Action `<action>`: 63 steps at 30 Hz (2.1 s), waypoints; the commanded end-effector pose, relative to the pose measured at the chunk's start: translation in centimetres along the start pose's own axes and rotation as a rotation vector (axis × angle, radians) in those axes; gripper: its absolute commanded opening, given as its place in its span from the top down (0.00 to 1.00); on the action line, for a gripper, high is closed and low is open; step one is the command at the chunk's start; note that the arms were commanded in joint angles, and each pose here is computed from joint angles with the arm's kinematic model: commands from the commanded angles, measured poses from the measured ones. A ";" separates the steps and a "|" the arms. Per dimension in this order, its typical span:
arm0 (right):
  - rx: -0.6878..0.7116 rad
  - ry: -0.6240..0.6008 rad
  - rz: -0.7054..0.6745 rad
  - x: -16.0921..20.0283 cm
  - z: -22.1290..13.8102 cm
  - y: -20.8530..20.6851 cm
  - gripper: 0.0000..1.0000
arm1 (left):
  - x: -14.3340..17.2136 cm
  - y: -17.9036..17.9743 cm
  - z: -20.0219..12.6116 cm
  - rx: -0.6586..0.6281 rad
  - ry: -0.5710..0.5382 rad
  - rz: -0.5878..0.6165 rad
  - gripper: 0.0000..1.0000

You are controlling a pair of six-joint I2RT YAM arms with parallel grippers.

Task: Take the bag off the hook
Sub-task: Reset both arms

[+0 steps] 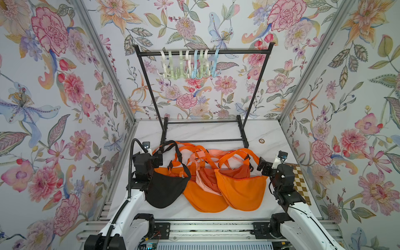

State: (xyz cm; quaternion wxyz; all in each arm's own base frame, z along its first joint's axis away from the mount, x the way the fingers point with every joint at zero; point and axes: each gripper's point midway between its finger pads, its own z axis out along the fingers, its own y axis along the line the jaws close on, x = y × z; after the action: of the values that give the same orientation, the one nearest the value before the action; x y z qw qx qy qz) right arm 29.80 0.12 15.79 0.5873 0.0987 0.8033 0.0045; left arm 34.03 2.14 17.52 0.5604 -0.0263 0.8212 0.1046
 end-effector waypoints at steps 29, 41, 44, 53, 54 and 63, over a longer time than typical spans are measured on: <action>0.117 -0.202 -0.206 0.4 7.1 -0.8 0.01 | 1.8 0.8 0.4 -0.132 -0.416 -0.011 0.01; -0.001 -0.289 -0.277 1.5 5.3 1.3 0.01 | 2.2 -2.3 1.4 -0.037 -0.393 0.107 0.01; 0.003 -0.260 -0.253 1.5 6.3 0.8 0.01 | 2.4 -1.4 4.9 0.018 -0.286 0.037 0.00; -0.029 -0.083 -0.188 2.1 10.0 -0.1 0.01 | 2.2 -1.3 4.5 0.004 -0.306 0.040 0.01; -0.029 -0.084 -0.188 2.1 9.9 -0.1 0.01 | 2.2 -1.1 4.3 -0.006 -0.310 0.033 0.00; -0.026 -0.085 -0.196 2.2 9.8 0.0 0.01 | 2.1 -1.6 4.4 0.016 -0.312 0.046 0.01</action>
State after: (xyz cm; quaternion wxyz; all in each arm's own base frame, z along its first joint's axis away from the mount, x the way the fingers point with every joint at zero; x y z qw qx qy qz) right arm 38.70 -0.95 11.12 0.6258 0.0147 0.7780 -0.0538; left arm 37.52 2.22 13.52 0.6727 0.0081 0.7292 0.1253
